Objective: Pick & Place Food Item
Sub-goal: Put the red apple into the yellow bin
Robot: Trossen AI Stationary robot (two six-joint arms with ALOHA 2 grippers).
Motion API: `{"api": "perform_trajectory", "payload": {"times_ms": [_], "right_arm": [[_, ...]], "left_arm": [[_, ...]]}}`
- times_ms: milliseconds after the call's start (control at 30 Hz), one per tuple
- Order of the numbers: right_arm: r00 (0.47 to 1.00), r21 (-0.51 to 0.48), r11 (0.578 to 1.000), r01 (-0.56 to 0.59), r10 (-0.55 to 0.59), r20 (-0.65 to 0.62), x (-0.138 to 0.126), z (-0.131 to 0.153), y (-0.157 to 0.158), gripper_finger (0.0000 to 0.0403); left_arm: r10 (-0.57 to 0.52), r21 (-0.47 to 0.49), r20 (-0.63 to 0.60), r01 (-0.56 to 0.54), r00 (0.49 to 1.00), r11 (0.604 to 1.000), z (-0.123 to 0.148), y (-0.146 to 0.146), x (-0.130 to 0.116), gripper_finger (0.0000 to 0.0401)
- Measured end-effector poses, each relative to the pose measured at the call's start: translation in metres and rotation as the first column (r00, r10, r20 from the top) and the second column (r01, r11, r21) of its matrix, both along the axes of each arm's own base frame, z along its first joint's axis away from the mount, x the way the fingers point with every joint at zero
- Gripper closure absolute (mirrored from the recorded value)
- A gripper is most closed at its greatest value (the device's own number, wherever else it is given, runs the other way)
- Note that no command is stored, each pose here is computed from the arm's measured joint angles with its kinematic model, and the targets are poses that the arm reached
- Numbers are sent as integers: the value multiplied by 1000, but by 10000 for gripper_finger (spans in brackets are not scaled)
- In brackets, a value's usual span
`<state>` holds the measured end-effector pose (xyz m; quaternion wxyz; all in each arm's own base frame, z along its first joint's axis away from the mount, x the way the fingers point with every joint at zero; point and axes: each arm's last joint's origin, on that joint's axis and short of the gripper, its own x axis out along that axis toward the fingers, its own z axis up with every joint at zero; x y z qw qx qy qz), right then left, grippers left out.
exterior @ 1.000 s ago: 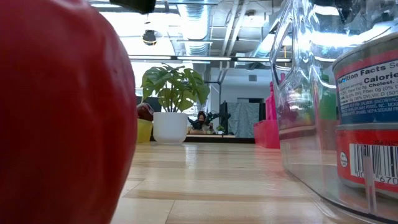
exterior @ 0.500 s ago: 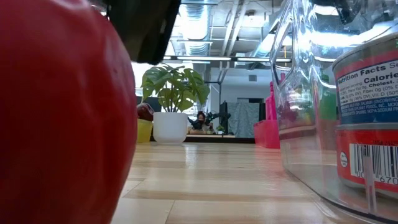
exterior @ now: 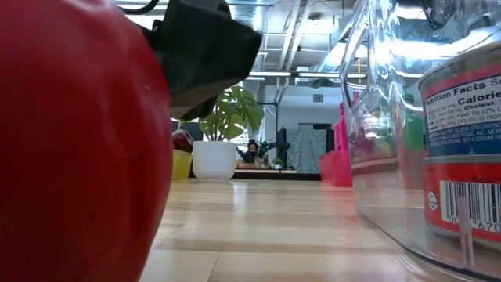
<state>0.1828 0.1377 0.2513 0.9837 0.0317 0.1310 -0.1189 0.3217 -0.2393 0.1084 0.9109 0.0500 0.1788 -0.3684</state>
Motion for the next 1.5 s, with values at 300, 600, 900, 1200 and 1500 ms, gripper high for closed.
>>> {"api": "perform_trajectory", "payload": {"times_ms": [300, 600, 900, 1200, 1500], "right_arm": [[1000, 3, 1000, -10, 10, -4, 0, 0, 0, 403], [1000, 4, 1000, -10, 10, -3, 0, 0, 0, 403], [1000, 5, 1000, -13, 13, -4, 0, 0, 0, 403], [1000, 5, 1000, -13, 13, -4, 0, 0, 0, 403], [1000, 5, 1000, -13, 13, -4, 0, 0, 0, 403]], "left_arm": [[2, 32, -43, 0, 999, 999, -5, 1, -2, 13], [24, 11, -108, -23, 994, 1000, -17, 0, -3, 13], [33, -9, -72, -33, 997, 999, -21, -1, -1, 13], [33, -5, -75, -34, 997, 999, -22, -1, -1, 33], [27, -10, -75, -28, 997, 1000, -21, -1, -1, 110]]}}
